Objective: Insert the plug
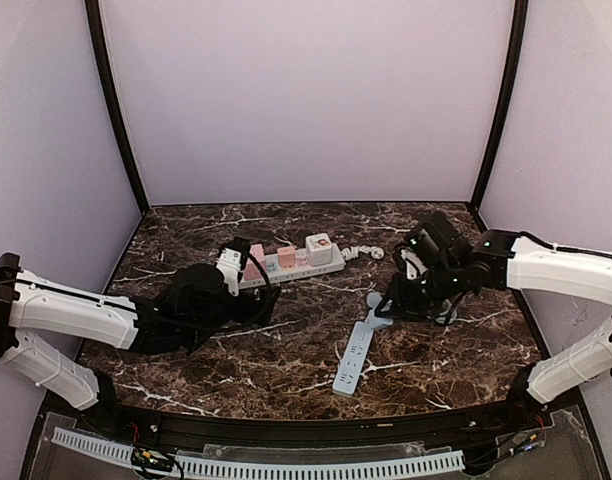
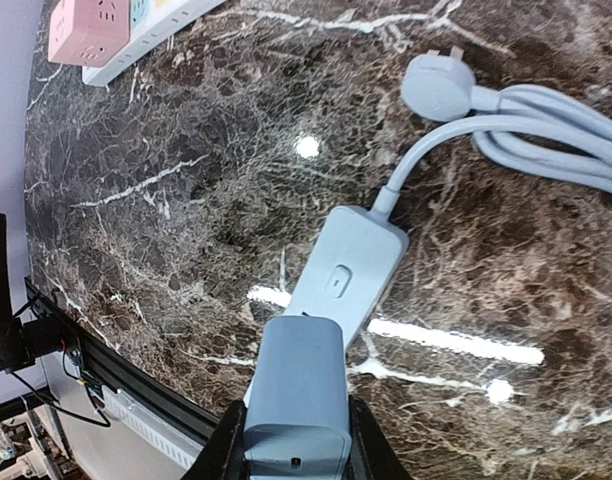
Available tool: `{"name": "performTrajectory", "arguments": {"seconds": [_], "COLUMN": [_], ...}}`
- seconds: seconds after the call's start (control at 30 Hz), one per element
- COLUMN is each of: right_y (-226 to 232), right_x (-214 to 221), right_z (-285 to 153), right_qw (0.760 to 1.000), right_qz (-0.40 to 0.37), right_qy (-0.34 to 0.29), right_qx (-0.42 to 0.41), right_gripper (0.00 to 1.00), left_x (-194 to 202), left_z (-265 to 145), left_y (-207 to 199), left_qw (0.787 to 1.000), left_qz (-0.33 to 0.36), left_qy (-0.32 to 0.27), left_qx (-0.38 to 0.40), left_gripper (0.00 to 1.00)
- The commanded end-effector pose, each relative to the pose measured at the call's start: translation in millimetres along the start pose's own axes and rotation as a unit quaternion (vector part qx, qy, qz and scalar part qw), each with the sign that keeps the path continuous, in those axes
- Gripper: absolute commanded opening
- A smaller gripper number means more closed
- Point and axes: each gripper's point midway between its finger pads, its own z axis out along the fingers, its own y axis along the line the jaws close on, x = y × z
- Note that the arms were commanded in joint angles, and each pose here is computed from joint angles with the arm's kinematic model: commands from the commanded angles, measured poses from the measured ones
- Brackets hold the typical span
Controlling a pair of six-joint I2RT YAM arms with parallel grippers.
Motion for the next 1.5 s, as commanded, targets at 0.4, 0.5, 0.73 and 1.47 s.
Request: {"name": "performTrajectory", "arguments": {"seconds": [0.4,0.5,0.73,1.47], "right_y": [34.4,29.2,20.5,12.4], "right_x": [13.4,18.3,35.0,42.2], "right_z": [51.5,54.1,49.7,63.4], "right_qw": [0.992,0.989,0.986,0.985], "right_qz": [0.110,0.122,0.135,0.127], "right_qy": [0.049,0.061,0.064,0.071], "right_qx": [0.025,0.049,0.070,0.090], "right_gripper": [0.00,0.00,0.00,0.00], "left_x": [-26.4,-25.4,-24.8,-24.0], "left_z": [-54.8,-54.3,-52.1,-53.3], "left_y": [99.6,102.8,100.6,100.3], "left_qw": [0.987,0.987,0.988,0.989], "left_qz": [-0.015,-0.016,-0.019,-0.025], "left_qy": [-0.107,-0.105,-0.101,-0.100], "left_qx": [-0.118,-0.122,-0.114,-0.110], "left_gripper": [0.97,0.97,0.97,0.96]}}
